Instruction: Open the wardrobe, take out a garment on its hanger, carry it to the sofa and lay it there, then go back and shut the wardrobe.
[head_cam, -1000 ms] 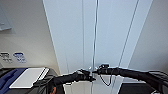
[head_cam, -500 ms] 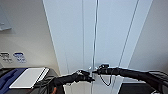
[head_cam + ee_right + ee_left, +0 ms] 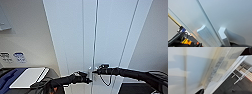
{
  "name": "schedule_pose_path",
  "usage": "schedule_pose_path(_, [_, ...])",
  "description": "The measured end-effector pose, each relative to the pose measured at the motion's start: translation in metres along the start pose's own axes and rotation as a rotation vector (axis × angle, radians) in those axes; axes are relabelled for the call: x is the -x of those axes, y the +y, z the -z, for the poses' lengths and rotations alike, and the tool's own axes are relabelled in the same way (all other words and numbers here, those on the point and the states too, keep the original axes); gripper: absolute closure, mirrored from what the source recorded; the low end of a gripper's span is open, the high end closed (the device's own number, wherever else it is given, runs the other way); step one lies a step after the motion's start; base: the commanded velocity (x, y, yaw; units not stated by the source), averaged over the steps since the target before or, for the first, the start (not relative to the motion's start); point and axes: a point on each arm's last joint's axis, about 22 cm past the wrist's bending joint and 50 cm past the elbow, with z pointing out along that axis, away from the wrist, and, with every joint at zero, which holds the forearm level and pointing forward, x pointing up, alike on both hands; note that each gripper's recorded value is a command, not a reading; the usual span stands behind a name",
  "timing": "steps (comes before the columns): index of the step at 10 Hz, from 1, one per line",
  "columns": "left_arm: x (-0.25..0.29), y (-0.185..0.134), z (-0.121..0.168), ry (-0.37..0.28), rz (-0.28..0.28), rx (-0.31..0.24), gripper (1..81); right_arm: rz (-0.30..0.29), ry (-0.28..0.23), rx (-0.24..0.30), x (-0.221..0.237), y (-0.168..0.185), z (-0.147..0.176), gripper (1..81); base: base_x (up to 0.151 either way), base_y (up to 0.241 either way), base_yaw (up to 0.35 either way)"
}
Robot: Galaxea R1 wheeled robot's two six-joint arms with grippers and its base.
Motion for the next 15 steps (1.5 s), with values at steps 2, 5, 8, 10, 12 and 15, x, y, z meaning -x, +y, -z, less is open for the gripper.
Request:
schedule_pose_path(2, [-0.009, -0.006, -0.010, 0.014, 0.005, -0.031, 1.0, -0.002, 0.003, 0.001, 0.001, 0.001, -0.001, 1.0, 0.000, 0.000, 0.000])
schedule_pose_path(5, [-0.019, 0.001, -0.022, 0.029, 0.002, -0.043, 1.0, -0.004, 0.005, 0.002, 0.001, 0.001, -0.001, 1.0, 0.000, 0.000, 0.000])
schedule_pose_path(8, [-0.037, 0.011, -0.026, 0.053, -0.012, -0.036, 1.0, -0.004, 0.005, 0.002, 0.001, 0.001, -0.001, 1.0, 0.000, 0.000, 0.000])
schedule_pose_path(10, [-0.036, 0.012, -0.030, 0.048, -0.014, -0.046, 1.0, -0.005, 0.005, 0.002, 0.001, 0.001, -0.001, 1.0, 0.000, 0.000, 0.000])
schedule_pose_path(12, [-0.035, 0.012, -0.036, 0.036, -0.008, -0.062, 1.0, -0.007, 0.005, 0.003, 0.001, 0.002, -0.001, 1.0, 0.000, 0.000, 0.000])
schedule_pose_path(15, [-0.033, 0.014, -0.039, 0.024, -0.004, -0.066, 1.0, -0.008, 0.006, 0.003, 0.001, 0.002, -0.001, 1.0, 0.000, 0.000, 0.000])
